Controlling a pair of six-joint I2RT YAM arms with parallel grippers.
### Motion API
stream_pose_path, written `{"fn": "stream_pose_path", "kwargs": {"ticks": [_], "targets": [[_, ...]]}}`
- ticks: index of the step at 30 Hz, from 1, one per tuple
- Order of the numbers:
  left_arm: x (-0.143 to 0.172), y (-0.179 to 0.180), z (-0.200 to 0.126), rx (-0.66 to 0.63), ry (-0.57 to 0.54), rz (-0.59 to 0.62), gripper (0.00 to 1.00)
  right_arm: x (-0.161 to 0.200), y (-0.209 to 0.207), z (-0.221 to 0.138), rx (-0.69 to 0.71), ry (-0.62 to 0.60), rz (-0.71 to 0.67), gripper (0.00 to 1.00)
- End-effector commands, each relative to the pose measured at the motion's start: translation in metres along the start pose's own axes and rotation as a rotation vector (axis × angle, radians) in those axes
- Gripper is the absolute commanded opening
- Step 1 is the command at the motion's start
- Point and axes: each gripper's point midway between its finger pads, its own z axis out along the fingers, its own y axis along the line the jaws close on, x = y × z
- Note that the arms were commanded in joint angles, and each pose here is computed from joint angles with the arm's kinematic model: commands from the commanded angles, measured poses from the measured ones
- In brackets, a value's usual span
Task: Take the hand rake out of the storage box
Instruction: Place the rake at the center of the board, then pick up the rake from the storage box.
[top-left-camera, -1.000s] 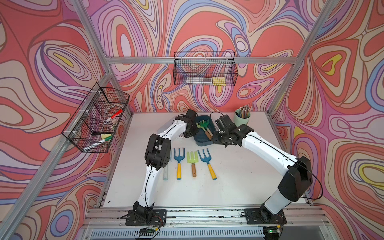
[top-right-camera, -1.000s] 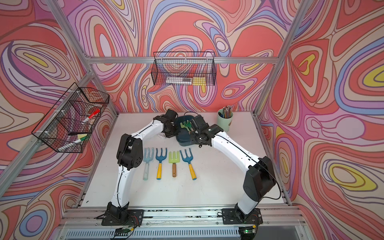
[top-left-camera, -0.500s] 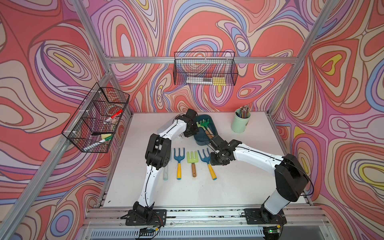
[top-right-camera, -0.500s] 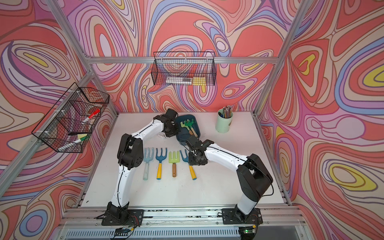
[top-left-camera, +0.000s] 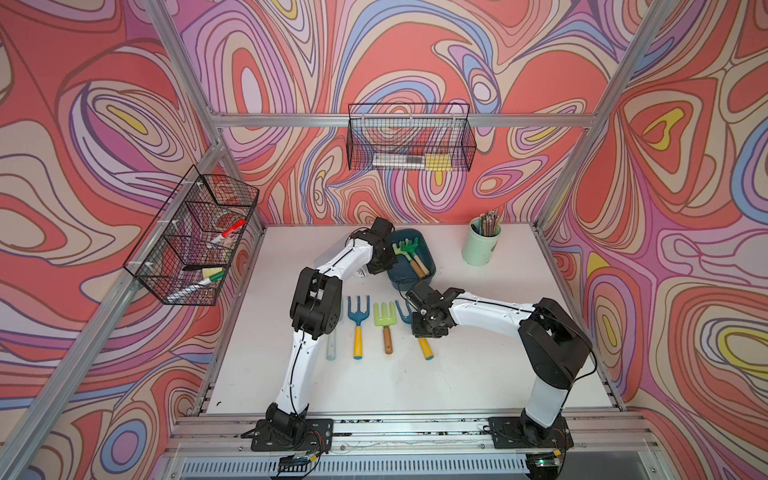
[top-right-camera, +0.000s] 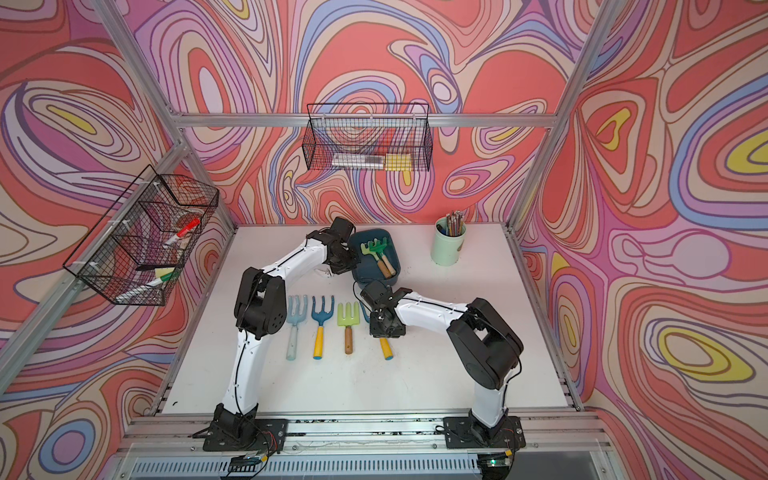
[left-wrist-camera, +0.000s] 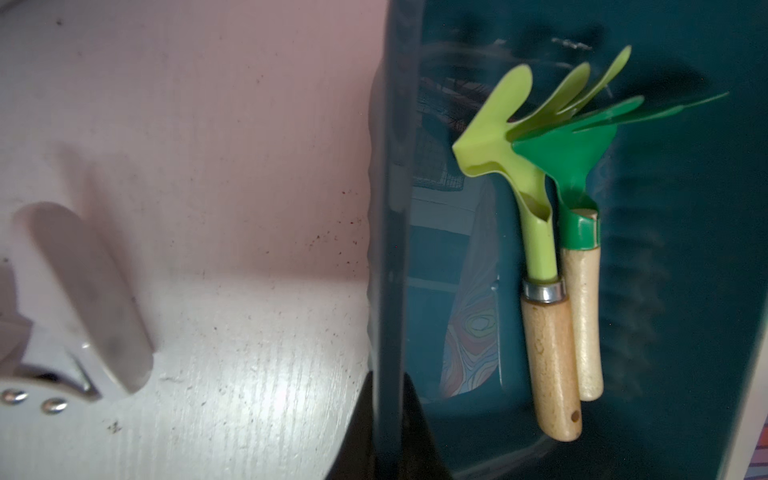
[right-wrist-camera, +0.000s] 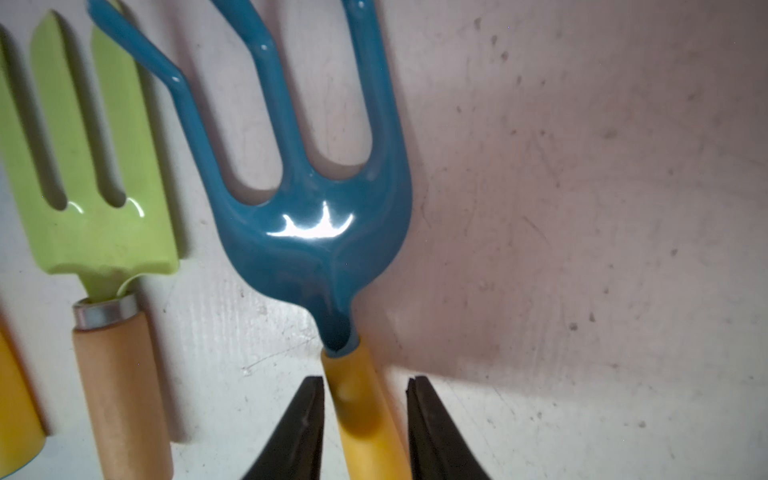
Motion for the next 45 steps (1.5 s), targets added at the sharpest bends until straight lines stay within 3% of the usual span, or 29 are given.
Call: {"fn": "stream_pose_path", "kwargs": {"ticks": [1,10,20,27,32,40,45], "targets": [[-0.013,-0.008,-0.005,0.042,-0.021,0.005,0.02,-0.002,0.002,0.005,0.008,-0.01,0.004,0.31],[-0.012,-0.007,-0.005,0.045,-0.015,0.005,0.02,0.0,0.007,0.007,-0.018,-0.004,0.039,0.24],[-0.012,-0.008,-0.006,0.047,-0.013,0.008,0.01,0.0,0.013,0.007,-0.038,-0.001,0.042,0.23],[-0.011,-0.008,-0.002,0.051,-0.007,0.021,0.02,-0.011,0.014,-0.016,-0.026,-0.044,0.007,0.46],[-0.007,-0.009,0.004,0.061,0.013,0.034,0.02,-0.029,0.016,-0.041,-0.002,-0.098,-0.046,0.51],[-0.008,-0.009,0.005,0.059,0.014,0.053,0.02,-0.126,-0.012,-0.122,-0.007,-0.276,-0.108,0.51],[-0.01,-0.012,0.005,0.066,0.018,0.055,0.02,-0.178,-0.019,-0.118,0.017,-0.292,-0.188,0.5]]}}
